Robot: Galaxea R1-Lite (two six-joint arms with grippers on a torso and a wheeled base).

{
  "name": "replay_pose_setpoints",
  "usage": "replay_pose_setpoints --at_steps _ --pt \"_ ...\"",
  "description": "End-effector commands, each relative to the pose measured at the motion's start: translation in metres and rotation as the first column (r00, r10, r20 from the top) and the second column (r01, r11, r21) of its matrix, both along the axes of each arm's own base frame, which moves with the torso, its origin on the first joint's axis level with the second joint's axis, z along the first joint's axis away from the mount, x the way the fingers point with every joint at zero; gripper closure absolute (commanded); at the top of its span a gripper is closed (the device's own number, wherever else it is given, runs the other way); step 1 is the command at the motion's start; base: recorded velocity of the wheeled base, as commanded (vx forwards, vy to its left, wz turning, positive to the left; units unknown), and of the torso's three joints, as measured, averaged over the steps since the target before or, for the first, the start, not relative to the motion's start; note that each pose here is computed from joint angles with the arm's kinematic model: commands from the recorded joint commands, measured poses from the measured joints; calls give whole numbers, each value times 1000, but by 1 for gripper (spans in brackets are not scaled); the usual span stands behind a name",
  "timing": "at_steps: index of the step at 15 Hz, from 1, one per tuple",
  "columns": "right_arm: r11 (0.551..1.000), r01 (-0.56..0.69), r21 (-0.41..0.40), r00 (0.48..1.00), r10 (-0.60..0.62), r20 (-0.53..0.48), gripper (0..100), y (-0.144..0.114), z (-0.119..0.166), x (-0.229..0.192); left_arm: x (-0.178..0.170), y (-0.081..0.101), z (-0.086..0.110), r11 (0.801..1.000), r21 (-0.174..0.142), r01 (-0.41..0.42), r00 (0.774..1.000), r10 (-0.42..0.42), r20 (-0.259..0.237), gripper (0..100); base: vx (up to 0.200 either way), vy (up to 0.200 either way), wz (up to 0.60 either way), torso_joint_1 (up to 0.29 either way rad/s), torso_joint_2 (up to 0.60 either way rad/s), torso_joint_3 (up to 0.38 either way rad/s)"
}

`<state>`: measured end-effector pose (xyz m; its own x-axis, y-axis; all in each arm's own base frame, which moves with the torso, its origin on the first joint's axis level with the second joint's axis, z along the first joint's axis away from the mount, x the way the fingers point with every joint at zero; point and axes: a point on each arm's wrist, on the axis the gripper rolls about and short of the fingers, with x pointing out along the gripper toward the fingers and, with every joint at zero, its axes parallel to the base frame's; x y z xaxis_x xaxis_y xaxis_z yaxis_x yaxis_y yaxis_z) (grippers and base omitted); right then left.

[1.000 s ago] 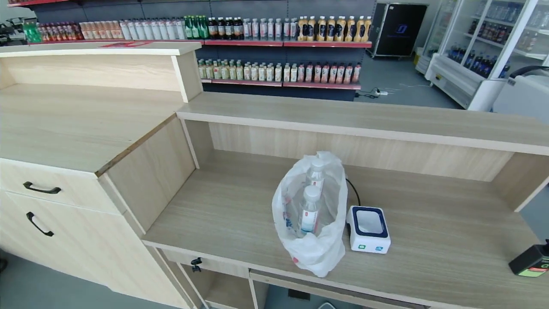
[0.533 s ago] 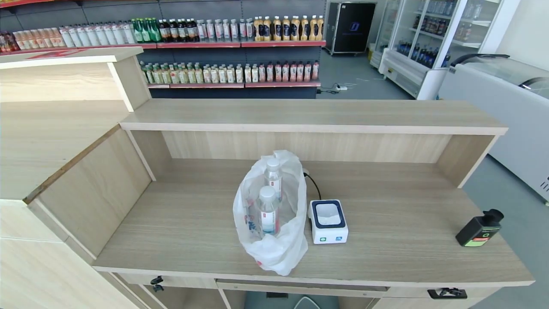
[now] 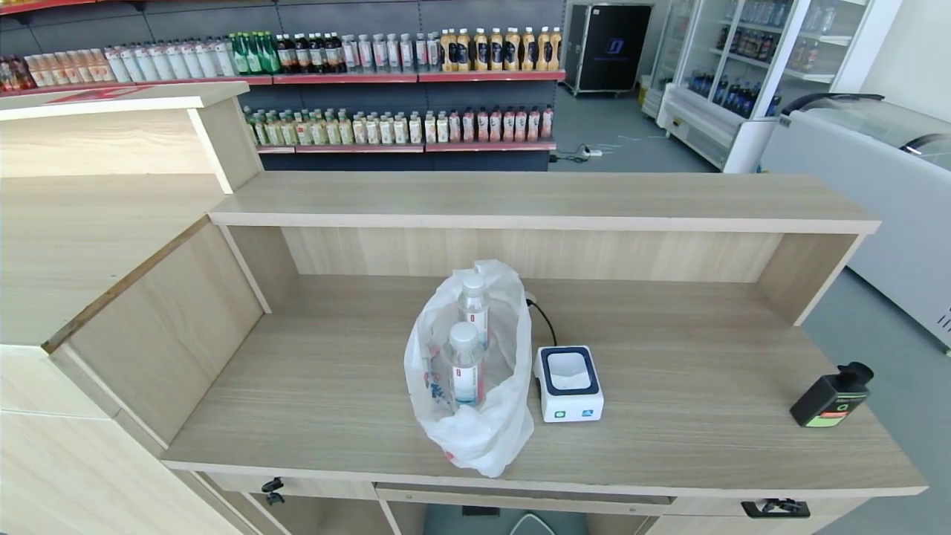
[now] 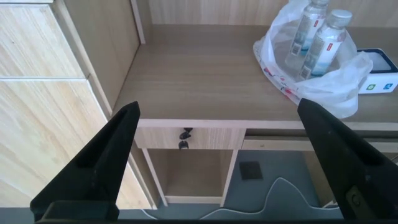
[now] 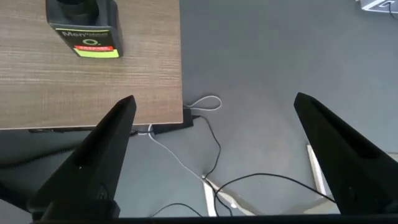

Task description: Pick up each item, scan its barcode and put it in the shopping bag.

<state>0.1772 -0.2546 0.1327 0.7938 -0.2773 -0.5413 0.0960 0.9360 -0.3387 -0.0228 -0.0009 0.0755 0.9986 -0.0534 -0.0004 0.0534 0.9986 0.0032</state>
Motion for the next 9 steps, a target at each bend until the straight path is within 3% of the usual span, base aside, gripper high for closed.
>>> replay_pose_setpoints --at_steps 1,9 --pt "998 -19 60 1000 20 -21 0 -8 -21 6 0 0 0 1000 0 0 1000 0 -1 0 0 0 0 0 0 0" --pt "972 -174 158 985 168 50 0 -33 -54 42 0 0 0 1000 0 0 1000 0 -1 0 0 0 0 0 0 0"
